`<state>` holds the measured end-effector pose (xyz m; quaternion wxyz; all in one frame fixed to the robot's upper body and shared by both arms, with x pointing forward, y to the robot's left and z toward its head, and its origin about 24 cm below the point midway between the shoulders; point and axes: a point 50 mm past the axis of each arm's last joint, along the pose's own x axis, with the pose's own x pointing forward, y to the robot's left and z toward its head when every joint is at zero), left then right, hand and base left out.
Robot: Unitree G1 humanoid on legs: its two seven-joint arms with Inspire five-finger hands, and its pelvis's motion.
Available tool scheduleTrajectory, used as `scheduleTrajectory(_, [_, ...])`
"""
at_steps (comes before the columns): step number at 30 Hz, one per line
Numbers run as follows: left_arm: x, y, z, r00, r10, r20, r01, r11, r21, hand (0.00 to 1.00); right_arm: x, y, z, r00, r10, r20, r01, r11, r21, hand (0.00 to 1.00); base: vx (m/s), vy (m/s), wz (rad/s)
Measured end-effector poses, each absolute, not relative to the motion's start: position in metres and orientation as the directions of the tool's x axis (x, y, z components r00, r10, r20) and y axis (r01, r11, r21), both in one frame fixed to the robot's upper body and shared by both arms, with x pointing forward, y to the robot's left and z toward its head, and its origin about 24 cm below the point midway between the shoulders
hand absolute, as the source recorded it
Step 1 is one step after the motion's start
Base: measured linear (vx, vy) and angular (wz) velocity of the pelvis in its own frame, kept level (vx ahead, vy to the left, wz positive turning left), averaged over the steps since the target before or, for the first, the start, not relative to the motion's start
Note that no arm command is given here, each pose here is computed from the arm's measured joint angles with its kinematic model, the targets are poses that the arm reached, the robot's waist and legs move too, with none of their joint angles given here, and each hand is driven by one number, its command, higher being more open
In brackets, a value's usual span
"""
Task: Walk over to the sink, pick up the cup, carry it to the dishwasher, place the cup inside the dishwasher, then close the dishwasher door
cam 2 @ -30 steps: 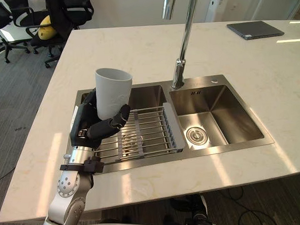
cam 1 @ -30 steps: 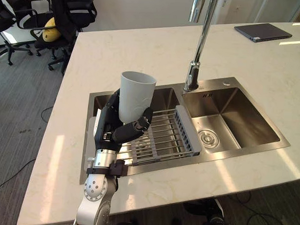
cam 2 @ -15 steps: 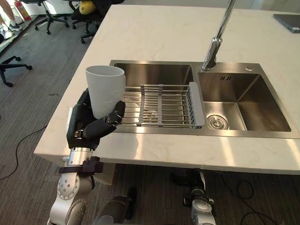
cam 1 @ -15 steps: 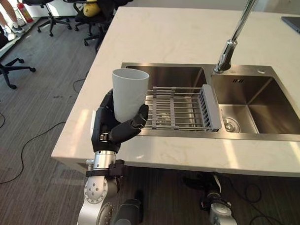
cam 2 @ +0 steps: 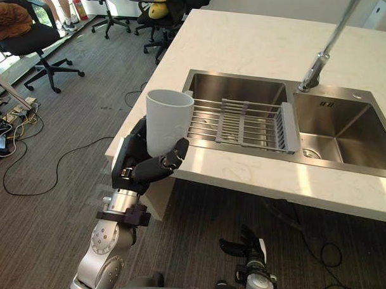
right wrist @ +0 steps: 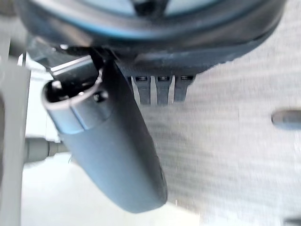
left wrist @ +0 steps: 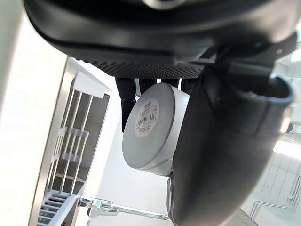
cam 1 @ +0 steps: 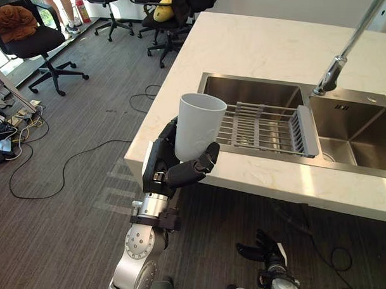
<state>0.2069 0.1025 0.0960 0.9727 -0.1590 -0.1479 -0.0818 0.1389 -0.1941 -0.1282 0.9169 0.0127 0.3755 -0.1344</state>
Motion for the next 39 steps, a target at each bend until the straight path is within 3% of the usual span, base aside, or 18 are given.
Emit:
scheduleTrajectory(12, [0.206, 0.100, 0.097, 0.941, -0.117, 0.317, 0.211, 0.937, -0.279, 0.30, 0.147, -0.194, -0.126, 0.693, -0.220, -0.687, 0.218, 0.972, -0.092, 0.90, -0.09, 0.034, 0.27])
scheduleTrajectory(23, [0.202, 0.101, 0.092, 0.957, -0.066, 0.284, 0.161, 0.933, -0.323, 0.30, 0.163, -0.172, -0.111, 0.778, -0.148, -0.610, 0.143, 0.988, -0.057, 0.90, -0.02, -0.106, 0.81])
scheduleTrajectory(30, [0.204, 0.108, 0.090, 0.961, -0.037, 0.275, 0.133, 0.932, -0.337, 0.30, 0.153, -0.167, -0.121, 0.741, -0.146, -0.655, 0.159, 0.987, -0.041, 0.90, -0.02, -0.014, 0.84])
scheduleTrajectory(33, [0.208, 0.107, 0.084, 0.965, -0.059, 0.257, 0.143, 0.936, -0.322, 0.30, 0.140, -0.174, -0.131, 0.685, -0.164, -0.710, 0.168, 0.984, -0.065, 0.90, 0.10, 0.172, 0.71])
scheduleTrajectory(39, [0.206, 0.104, 0.080, 0.967, -0.095, 0.236, 0.166, 0.938, -0.303, 0.30, 0.145, -0.173, -0.130, 0.691, -0.150, -0.707, 0.149, 0.987, -0.064, 0.90, 0.13, 0.193, 0.39])
